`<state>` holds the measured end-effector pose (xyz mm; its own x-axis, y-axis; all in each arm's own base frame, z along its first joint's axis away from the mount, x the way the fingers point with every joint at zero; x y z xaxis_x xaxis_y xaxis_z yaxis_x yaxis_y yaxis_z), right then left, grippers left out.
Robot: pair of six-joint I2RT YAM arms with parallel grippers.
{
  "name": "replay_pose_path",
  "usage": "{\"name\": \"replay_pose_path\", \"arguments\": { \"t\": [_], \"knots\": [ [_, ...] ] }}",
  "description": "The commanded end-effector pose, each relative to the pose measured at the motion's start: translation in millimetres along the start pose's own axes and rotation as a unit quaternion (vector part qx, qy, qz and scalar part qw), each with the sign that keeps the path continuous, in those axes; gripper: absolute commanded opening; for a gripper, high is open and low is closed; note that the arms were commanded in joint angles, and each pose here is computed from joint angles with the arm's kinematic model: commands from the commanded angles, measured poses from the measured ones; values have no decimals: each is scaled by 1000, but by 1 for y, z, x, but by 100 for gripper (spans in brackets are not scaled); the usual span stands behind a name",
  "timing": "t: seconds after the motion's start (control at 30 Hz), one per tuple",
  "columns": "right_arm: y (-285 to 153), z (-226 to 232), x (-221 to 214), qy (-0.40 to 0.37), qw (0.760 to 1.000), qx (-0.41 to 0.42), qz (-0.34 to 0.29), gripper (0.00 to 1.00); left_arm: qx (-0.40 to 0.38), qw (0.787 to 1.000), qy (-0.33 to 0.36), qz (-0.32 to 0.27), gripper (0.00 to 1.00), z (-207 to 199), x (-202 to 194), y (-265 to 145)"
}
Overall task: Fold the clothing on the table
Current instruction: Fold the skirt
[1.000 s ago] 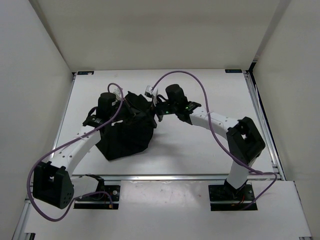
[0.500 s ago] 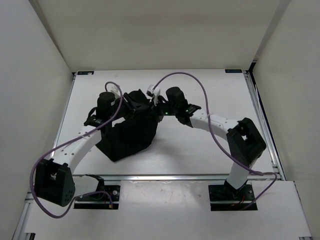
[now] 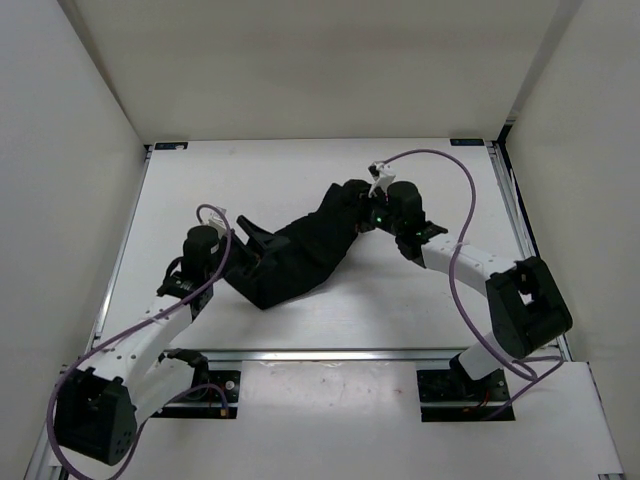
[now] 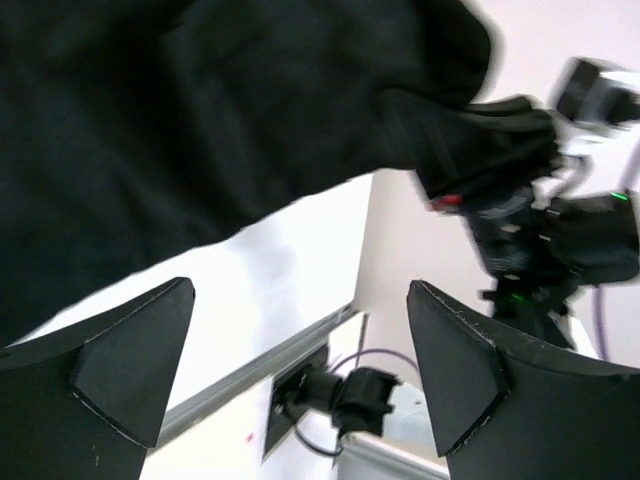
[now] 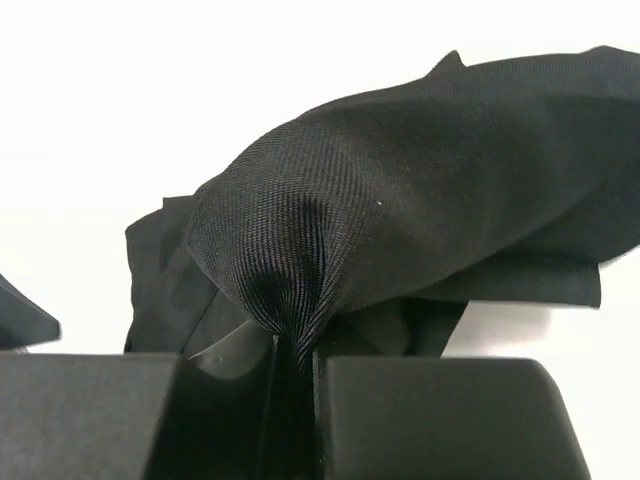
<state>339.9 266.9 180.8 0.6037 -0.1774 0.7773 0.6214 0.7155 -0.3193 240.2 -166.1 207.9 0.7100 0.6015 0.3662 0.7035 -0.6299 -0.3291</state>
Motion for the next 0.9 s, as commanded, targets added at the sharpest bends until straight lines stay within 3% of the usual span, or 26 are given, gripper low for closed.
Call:
{"name": "replay_pose_path", "arguments": {
  "t": [0.0, 0.2, 0.5, 0.67, 0.87],
  "knots": [
    [-21, -11, 14, 75, 993, -30, -86, 0, 37, 999, -22, 4, 98, 27, -16, 15],
    [-37, -29, 2, 84, 992, -43, -84, 0, 74, 997, -10, -10, 99, 37, -10, 28],
    [-51, -43, -12, 67, 993, -52, -84, 0, 183, 976, 114, 24, 99, 42, 19, 47],
    [-56, -49, -12, 74, 992, -56, -90, 0, 232, 955, 151, 103, 99, 56, 8, 63],
    [-58, -56, -8, 75, 990, -63, -98, 0, 277, 931, 188, 142, 99, 73, -8, 60]
  ]
}}
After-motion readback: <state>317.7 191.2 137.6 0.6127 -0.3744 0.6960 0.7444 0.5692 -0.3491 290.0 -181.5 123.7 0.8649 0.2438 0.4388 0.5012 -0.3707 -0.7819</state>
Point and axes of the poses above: each gripper's point midway between its finger pads, its own y axis out along the fingers, its own z axis along the line the jaws close on, x = y × z, the point moved 4 cm from there along -y, back along the fingers, and after that the axes turned 8 degrees about y, right-handed, at the moved point
